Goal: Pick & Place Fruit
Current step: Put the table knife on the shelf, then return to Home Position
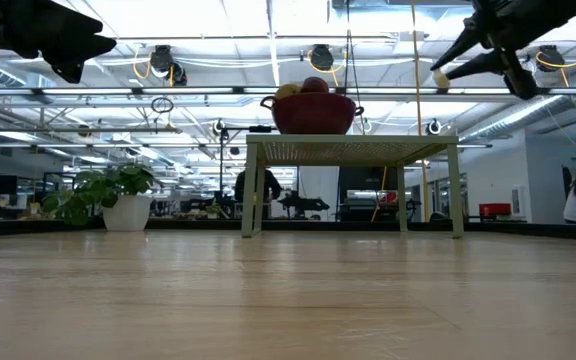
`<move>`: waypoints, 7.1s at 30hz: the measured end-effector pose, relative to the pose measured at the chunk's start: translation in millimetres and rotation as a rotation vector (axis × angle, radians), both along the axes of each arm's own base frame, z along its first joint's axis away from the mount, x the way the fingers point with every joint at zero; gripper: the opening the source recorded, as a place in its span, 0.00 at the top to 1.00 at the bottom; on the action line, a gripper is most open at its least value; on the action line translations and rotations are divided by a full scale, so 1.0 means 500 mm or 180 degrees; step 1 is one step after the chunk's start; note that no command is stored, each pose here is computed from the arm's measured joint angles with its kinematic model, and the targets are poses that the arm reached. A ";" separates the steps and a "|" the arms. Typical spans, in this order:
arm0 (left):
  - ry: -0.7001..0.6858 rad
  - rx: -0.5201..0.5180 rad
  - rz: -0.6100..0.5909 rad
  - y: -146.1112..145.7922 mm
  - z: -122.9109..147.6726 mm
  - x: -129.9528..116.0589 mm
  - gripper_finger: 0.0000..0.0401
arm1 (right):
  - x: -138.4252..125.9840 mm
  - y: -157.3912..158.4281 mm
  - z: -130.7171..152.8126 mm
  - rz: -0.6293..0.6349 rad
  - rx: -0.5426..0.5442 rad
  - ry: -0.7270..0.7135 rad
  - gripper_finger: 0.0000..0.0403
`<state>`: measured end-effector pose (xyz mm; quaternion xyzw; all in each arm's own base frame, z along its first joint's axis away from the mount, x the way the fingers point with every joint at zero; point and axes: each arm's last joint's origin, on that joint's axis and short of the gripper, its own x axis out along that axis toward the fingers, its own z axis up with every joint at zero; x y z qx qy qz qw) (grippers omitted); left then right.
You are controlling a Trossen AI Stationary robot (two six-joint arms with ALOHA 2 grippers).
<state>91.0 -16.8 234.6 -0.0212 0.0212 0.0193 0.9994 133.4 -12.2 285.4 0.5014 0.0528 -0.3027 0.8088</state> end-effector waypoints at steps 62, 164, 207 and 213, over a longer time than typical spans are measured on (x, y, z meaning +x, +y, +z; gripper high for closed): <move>0.0020 0.0446 0.0005 0.000 0.000 0.000 0.60 | 0.188 -0.245 0.056 0.0092 0.1396 0.1695 0.86; 0.0018 0.0415 0.0004 0.000 0.000 0.000 0.60 | 0.173 -0.265 0.073 -0.0243 0.1102 0.1575 0.79; -0.0154 0.0360 0.0018 0.000 0.011 0.000 0.60 | -0.023 -0.106 0.067 0.0655 -0.1942 0.0920 1.00; -0.0253 0.0358 0.0024 0.000 0.017 0.000 0.60 | -0.037 -0.095 0.030 0.0811 -0.2291 0.0799 1.00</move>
